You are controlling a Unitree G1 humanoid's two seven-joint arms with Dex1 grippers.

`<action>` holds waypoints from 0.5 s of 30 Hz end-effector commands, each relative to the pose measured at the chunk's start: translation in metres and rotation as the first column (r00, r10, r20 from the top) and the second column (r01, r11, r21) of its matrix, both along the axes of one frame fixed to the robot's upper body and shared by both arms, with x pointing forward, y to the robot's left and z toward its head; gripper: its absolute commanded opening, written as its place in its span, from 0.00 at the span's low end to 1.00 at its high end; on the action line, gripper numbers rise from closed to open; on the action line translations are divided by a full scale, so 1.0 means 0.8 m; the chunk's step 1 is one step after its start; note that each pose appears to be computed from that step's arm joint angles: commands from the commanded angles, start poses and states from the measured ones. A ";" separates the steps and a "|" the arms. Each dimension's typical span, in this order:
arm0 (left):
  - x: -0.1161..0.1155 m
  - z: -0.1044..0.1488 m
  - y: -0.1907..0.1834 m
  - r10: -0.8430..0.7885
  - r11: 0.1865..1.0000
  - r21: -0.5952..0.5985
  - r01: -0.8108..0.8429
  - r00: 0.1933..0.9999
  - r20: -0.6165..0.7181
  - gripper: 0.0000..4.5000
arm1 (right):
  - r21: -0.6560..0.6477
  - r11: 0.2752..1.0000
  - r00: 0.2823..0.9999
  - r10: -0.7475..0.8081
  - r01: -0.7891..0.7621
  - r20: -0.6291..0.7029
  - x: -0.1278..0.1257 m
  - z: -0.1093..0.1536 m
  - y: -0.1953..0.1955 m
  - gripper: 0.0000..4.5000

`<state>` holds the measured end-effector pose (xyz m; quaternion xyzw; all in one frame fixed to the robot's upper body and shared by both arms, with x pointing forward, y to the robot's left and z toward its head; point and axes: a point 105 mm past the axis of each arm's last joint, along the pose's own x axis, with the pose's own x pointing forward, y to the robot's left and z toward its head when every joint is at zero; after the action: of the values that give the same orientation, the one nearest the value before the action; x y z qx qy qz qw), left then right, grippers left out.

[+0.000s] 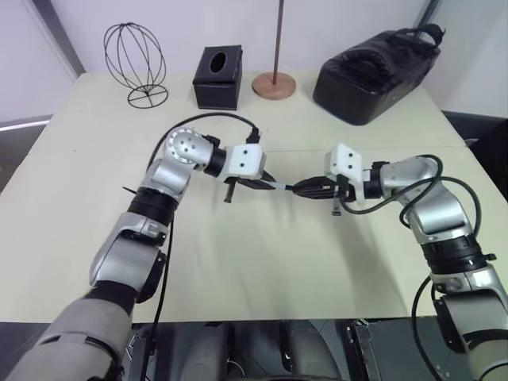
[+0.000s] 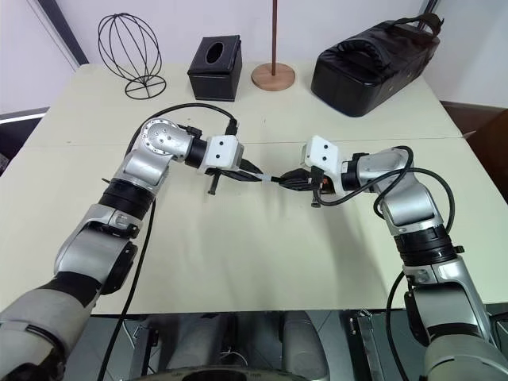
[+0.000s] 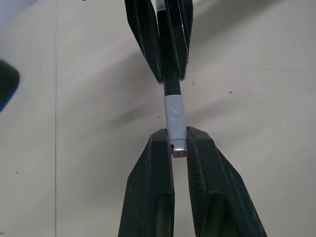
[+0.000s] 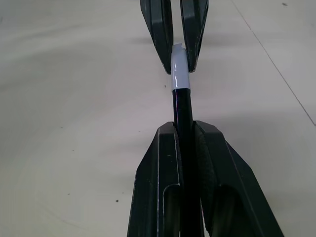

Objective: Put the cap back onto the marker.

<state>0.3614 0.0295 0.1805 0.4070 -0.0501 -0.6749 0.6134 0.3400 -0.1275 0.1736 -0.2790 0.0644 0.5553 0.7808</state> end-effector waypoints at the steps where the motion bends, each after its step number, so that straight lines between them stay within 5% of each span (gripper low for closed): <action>1: -0.015 0.014 -0.026 -0.092 0.995 -0.017 0.094 0.993 0.075 0.28 | 0.039 0.998 0.995 0.050 -0.054 0.085 -0.004 0.026 0.019 0.00; 2: -0.015 0.013 -0.025 -0.091 0.996 -0.012 0.093 0.993 0.077 0.37 | 0.038 0.998 0.995 0.049 -0.052 0.085 -0.004 0.025 0.018 0.00; 15: 0.002 0.014 0.006 0.008 1.000 0.014 -0.009 0.998 0.063 0.37 | 0.019 1.000 0.998 -0.003 0.002 0.059 0.001 0.015 0.000 0.00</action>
<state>0.3588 0.0279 0.1799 0.4265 -0.0569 -0.6727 0.6020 0.3403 -0.1203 0.1752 -0.2758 0.0515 0.5587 0.7804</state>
